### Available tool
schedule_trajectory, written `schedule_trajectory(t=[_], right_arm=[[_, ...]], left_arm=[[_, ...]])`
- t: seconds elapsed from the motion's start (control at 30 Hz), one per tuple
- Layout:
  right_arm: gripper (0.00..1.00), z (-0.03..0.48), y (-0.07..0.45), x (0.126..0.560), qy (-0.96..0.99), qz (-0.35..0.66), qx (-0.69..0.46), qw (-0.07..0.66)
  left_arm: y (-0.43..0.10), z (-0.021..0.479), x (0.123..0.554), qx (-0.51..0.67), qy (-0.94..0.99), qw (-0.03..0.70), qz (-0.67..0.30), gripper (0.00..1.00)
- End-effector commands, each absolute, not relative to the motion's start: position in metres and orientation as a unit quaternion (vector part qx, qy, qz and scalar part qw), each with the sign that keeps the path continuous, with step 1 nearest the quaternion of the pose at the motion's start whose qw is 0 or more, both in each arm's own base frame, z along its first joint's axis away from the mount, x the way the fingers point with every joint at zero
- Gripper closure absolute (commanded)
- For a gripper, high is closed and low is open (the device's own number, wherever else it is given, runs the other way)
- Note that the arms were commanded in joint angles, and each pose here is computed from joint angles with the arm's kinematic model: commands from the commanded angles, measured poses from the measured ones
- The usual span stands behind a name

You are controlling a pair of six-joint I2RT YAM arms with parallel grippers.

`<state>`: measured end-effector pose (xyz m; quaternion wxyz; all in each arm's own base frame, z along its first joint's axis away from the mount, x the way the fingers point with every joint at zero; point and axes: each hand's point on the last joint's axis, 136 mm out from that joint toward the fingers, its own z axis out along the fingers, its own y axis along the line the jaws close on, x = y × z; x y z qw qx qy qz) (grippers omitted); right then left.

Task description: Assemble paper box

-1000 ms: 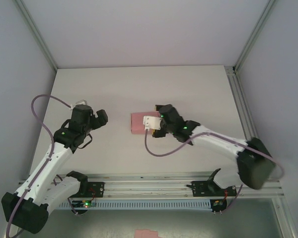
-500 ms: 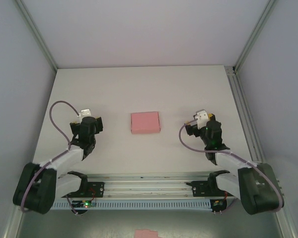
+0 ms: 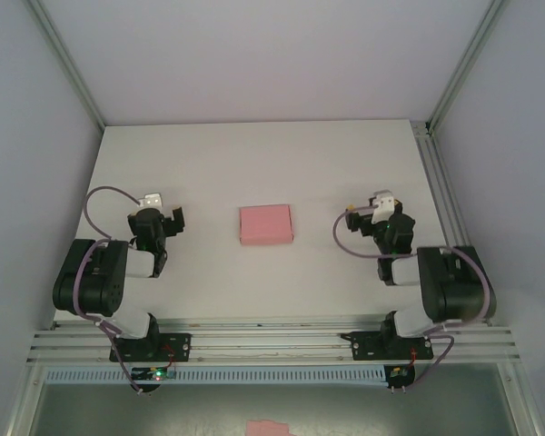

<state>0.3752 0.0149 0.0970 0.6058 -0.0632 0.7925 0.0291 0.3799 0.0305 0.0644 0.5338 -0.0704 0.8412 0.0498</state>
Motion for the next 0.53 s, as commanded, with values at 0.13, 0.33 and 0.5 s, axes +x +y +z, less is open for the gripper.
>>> schedule_trajectory(t=[0.13, 0.33, 0.5], right_arm=[[0.02, 0.1147, 0.0022, 0.3913, 0.783, 0.013, -0.003, 0.622], [0.02, 0.1144, 0.0031, 0.3911, 0.784, 0.012, -0.005, 0.62], [0.02, 0.1142, 0.0024, 0.391, 0.785, 0.012, -0.002, 0.62]], left_arm=[[0.0132, 0.0859, 0.3962, -0.042, 0.826, 0.561, 0.013, 0.0], [0.0133, 0.0861, 0.3963, -0.042, 0.825, 0.563, 0.014, 0.0], [0.0135, 0.087, 0.3968, -0.042, 0.824, 0.564, 0.014, 0.0]])
